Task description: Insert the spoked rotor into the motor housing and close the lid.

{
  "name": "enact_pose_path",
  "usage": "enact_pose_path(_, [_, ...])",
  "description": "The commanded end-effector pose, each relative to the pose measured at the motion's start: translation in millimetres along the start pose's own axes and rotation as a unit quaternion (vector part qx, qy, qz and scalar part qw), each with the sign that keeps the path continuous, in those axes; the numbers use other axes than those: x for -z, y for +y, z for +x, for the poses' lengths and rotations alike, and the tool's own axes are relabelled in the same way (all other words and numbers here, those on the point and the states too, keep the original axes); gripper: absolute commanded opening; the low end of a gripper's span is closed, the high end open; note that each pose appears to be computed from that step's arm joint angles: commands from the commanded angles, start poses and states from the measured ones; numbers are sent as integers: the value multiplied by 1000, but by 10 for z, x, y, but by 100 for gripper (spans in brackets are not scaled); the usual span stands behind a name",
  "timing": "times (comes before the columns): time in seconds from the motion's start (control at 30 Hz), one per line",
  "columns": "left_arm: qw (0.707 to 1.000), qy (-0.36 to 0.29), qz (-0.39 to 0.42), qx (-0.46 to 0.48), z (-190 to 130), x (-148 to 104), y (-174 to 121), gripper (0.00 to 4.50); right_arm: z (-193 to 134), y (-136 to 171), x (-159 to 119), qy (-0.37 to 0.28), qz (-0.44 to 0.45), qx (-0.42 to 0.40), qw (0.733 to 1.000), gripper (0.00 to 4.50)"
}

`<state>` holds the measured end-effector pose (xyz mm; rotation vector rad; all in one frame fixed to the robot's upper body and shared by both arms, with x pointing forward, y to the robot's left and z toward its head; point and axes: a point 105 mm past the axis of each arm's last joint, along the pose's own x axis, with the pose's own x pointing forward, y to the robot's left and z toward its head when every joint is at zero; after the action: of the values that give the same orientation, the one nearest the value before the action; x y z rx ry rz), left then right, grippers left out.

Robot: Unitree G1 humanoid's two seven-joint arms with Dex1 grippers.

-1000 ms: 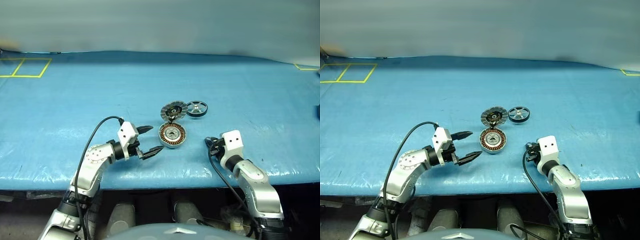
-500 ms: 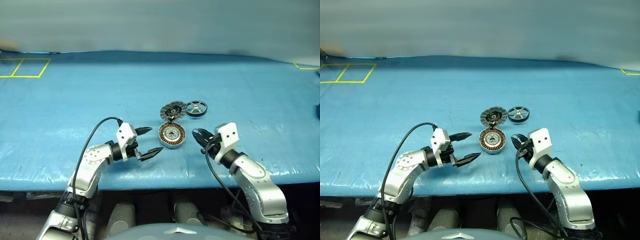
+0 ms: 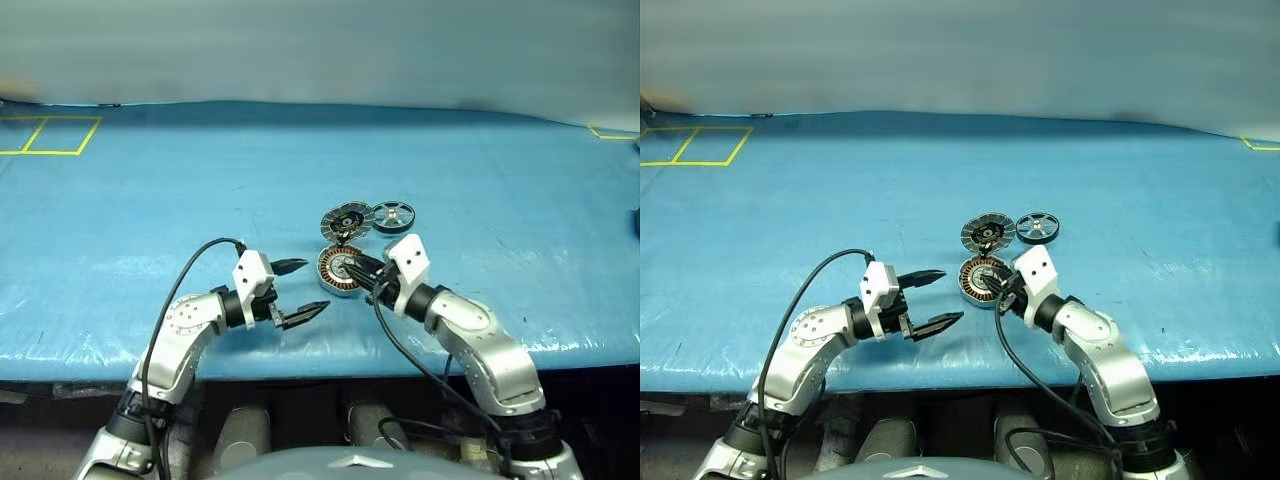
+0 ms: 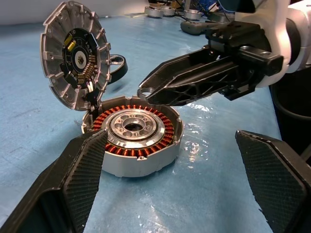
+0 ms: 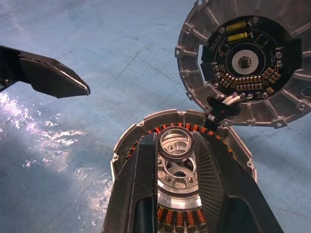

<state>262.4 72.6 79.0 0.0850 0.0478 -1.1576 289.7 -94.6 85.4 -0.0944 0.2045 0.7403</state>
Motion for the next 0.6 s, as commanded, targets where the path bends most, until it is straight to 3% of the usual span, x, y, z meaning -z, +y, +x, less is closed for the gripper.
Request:
enact_pose_path(0.03, [1000, -4, 13, 4, -44, 12, -2, 450, 63, -20, -54, -11, -12, -2, 1000, 73])
enact_pose_path(0.6, [1000, 11, 10, 9, -148, 342, 12, 450, 125, -27, 95, 22, -38, -9, 999, 73])
